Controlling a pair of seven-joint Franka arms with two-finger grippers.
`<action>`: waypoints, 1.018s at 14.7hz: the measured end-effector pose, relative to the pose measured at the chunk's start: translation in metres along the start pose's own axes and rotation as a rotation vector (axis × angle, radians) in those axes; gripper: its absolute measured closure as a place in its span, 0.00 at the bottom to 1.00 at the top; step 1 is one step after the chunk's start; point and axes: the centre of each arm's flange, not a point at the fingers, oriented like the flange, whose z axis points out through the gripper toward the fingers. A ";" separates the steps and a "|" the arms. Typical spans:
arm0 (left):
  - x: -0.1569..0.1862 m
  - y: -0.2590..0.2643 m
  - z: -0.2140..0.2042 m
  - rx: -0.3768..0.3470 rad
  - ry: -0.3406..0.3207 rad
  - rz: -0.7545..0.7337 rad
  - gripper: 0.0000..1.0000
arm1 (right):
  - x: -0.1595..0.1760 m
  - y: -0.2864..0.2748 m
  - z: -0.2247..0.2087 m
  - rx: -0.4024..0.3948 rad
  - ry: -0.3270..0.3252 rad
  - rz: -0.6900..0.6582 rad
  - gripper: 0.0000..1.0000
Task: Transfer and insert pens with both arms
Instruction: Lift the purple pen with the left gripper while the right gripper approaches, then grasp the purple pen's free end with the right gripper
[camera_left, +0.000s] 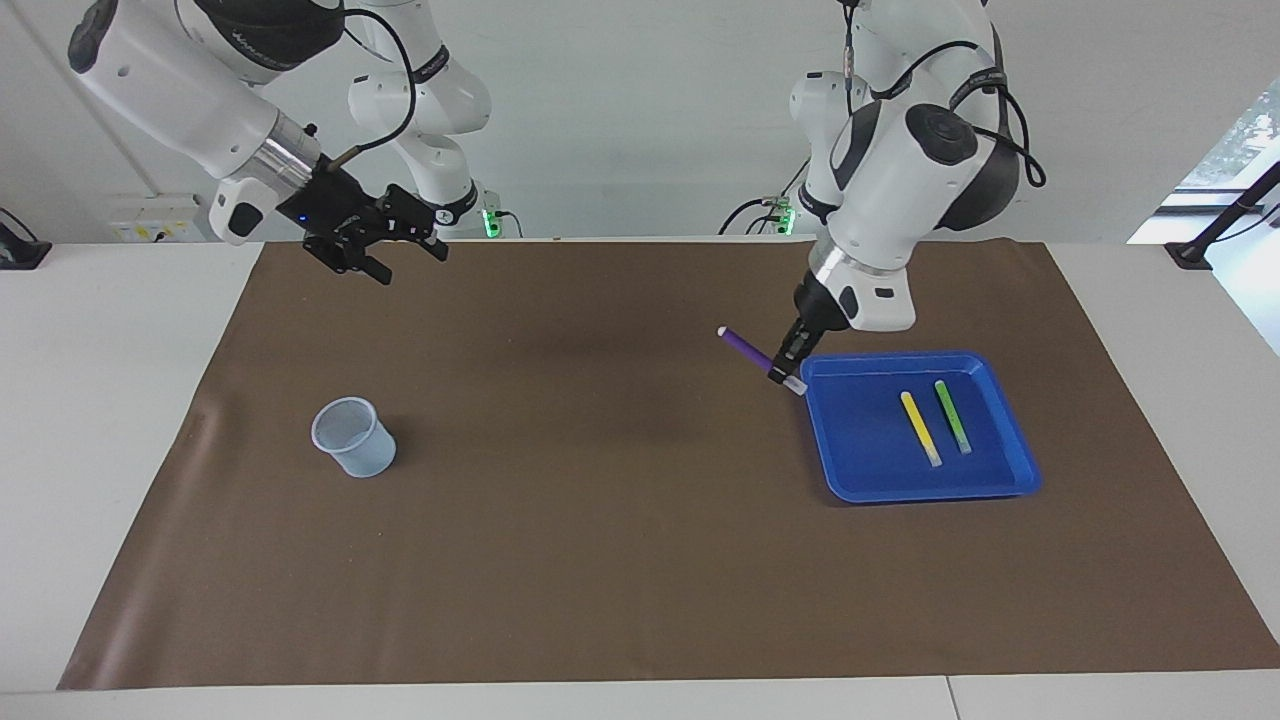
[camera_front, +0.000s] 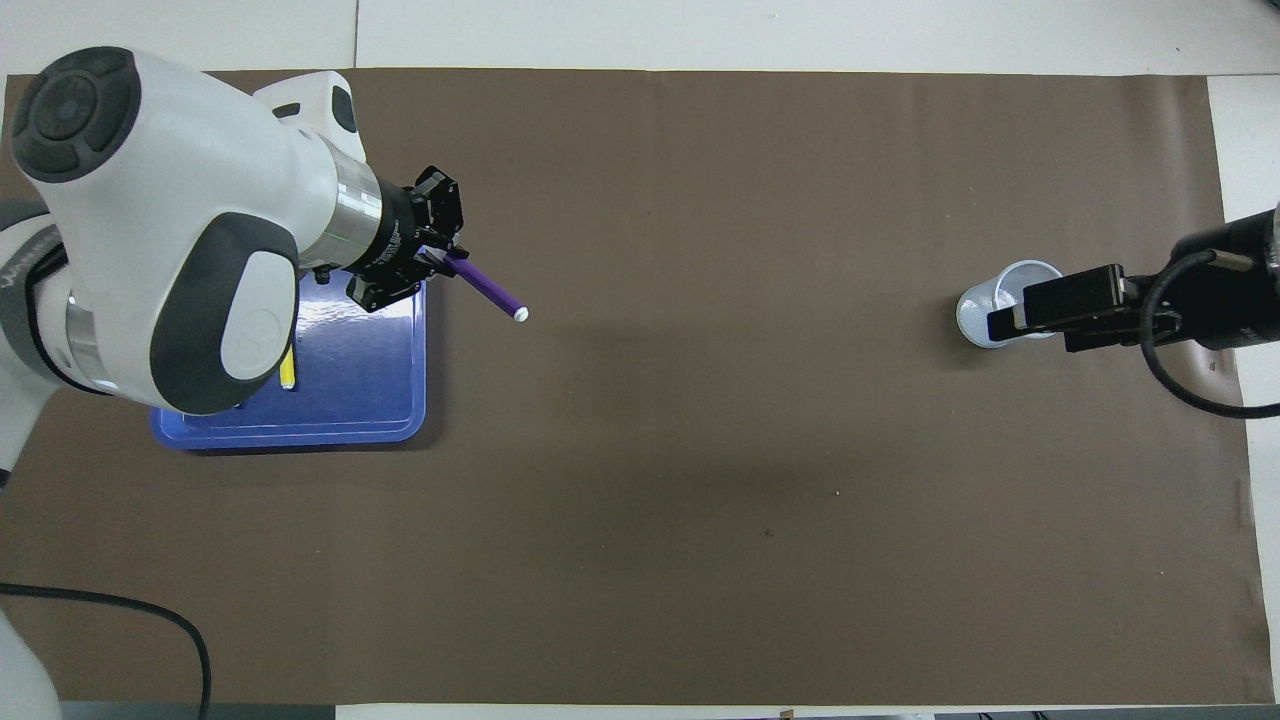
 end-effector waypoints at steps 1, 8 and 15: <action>-0.020 0.006 0.003 -0.027 -0.009 -0.046 0.83 | -0.004 0.000 0.007 0.060 0.008 0.043 0.00; -0.126 0.023 0.018 -0.128 -0.076 -0.328 0.83 | -0.008 -0.013 0.091 0.345 -0.013 0.250 0.00; -0.145 0.028 0.020 -0.177 -0.107 -0.455 0.83 | -0.005 -0.021 0.121 0.355 -0.038 0.268 0.11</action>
